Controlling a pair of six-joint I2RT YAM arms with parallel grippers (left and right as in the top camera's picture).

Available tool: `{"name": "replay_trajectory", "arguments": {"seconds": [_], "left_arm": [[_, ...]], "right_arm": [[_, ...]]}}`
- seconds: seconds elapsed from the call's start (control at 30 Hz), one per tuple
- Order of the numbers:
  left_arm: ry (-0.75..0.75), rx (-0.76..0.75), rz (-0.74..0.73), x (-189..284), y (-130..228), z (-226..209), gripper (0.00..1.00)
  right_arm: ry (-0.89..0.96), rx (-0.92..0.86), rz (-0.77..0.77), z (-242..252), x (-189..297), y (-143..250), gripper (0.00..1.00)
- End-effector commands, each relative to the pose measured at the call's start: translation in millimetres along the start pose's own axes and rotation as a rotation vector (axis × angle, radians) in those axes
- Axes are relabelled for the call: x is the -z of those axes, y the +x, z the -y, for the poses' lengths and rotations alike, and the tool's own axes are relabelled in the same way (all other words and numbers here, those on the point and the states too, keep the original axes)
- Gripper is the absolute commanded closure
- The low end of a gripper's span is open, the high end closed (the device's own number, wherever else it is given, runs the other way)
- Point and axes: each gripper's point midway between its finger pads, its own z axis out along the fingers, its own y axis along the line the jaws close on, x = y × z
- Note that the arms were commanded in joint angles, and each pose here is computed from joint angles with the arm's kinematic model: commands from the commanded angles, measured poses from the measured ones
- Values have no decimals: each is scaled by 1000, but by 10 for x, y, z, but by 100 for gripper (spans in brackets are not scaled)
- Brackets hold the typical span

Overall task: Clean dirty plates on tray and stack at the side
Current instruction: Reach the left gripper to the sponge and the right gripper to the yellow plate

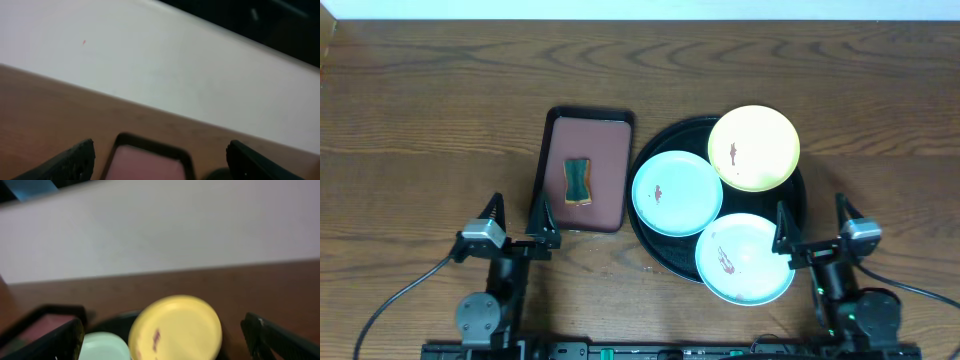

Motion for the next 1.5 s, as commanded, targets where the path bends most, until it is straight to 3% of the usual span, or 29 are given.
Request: {"name": "replay_trajectory", "arguments": {"seconds": [0.0, 0.1, 0.27, 0.53, 0.8, 0.83, 0.93, 1.07, 1.47], "left_arm": [[54, -1, 53, 36, -567, 284, 15], [14, 12, -53, -34, -710, 337, 15], [2, 47, -338, -243, -742, 500, 15], [-132, 73, -743, -522, -401, 359, 15], [-178, 146, -1000, -535, 229, 236, 16], [-178, 138, -1036, -556, 333, 227, 16], [-150, 77, -1136, -647, 666, 257, 21], [-290, -91, -1232, -744, 1138, 26, 35], [-391, -181, -1290, -1139, 2095, -397, 54]], "right_arm": [[-77, 35, 44, -254, 84, -623, 1], [-76, 28, -52, -320, 15, -851, 1], [-142, -30, -335, -518, -277, -1002, 1], [-134, -126, -730, -534, -808, -797, 1], [-206, -282, -905, -652, -1030, -360, 1], [-222, -279, -925, -672, -1033, -307, 7], [-243, -269, -975, -737, -1029, -170, 12], [-290, -238, -1019, -906, -1006, -50, 19], [-267, -130, -1079, -1072, -889, 113, 24]]}}
